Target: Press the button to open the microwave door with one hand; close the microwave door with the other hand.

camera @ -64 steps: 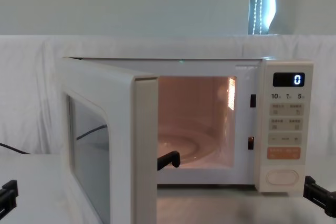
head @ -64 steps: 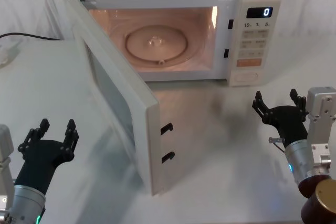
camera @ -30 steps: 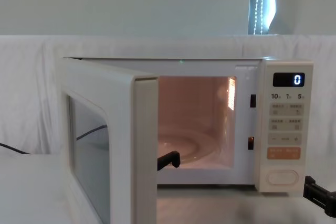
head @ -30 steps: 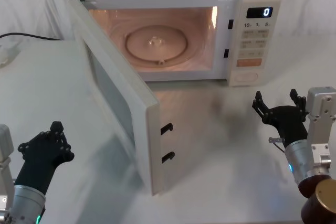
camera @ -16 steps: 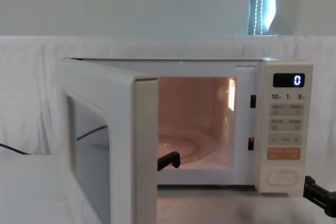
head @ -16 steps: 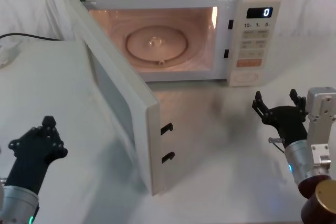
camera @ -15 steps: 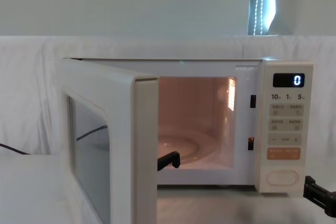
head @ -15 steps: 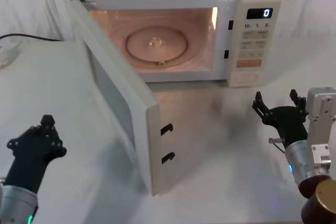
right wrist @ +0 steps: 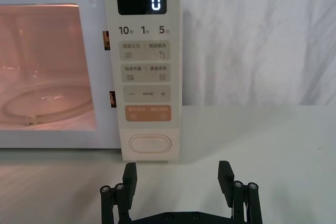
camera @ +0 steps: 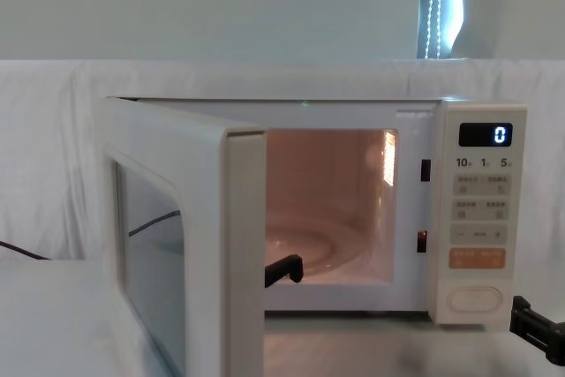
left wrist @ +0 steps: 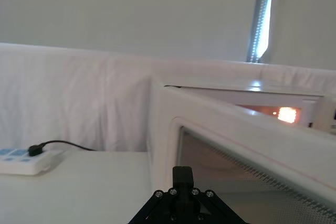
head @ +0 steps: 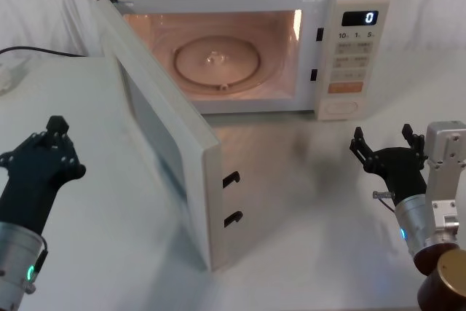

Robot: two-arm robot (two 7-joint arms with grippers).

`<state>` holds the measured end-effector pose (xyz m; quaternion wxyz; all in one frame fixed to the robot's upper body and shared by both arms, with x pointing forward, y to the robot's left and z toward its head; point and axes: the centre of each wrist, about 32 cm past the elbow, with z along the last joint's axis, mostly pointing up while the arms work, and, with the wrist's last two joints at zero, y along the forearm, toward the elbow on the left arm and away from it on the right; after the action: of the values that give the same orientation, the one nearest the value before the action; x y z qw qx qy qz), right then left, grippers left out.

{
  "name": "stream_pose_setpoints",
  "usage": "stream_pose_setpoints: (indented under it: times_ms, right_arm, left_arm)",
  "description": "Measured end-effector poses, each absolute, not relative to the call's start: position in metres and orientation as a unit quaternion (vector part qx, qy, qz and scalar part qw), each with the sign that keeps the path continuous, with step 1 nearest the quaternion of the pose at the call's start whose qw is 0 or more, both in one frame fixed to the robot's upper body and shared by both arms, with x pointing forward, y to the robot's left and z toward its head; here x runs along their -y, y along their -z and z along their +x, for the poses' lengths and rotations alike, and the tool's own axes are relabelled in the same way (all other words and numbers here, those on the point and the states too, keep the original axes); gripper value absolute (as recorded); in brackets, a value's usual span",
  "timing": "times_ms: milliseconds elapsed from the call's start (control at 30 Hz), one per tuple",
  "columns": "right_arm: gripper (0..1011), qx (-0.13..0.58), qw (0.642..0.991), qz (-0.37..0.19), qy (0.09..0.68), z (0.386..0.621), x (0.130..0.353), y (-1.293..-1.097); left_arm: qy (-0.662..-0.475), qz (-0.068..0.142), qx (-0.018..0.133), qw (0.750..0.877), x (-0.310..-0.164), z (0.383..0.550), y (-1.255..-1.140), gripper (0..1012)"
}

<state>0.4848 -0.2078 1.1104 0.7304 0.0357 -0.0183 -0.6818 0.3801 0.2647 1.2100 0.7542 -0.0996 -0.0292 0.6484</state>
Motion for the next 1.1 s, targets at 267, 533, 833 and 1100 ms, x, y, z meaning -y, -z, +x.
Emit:
stream_pose_setpoints:
  times_ms: [267,533,833,1100]
  right_arm:
    - [1002,0.018,0.73,0.036,0.682,0.485,0.208,-1.11]
    - [1002,0.018,0.73,0.036,0.682,0.485,0.208,-1.11]
    - [1002,0.018,0.73,0.036,0.682,0.485,0.208,-1.11]
    - [1002,0.018,0.73,0.036,0.682,0.485,0.208,-1.11]
  left_arm:
    - [-0.619,-0.095,0.026,0.779,-0.26,0.396,-1.224,0]
    - [-0.597,-0.086,0.021,0.797,-0.253,0.418,-1.232,0]
    - [-0.575,-0.072,0.025,0.815,-0.239,0.436,-1.234,0]
    - [-0.561,-0.062,0.033,0.825,-0.225,0.453,-1.235,0]
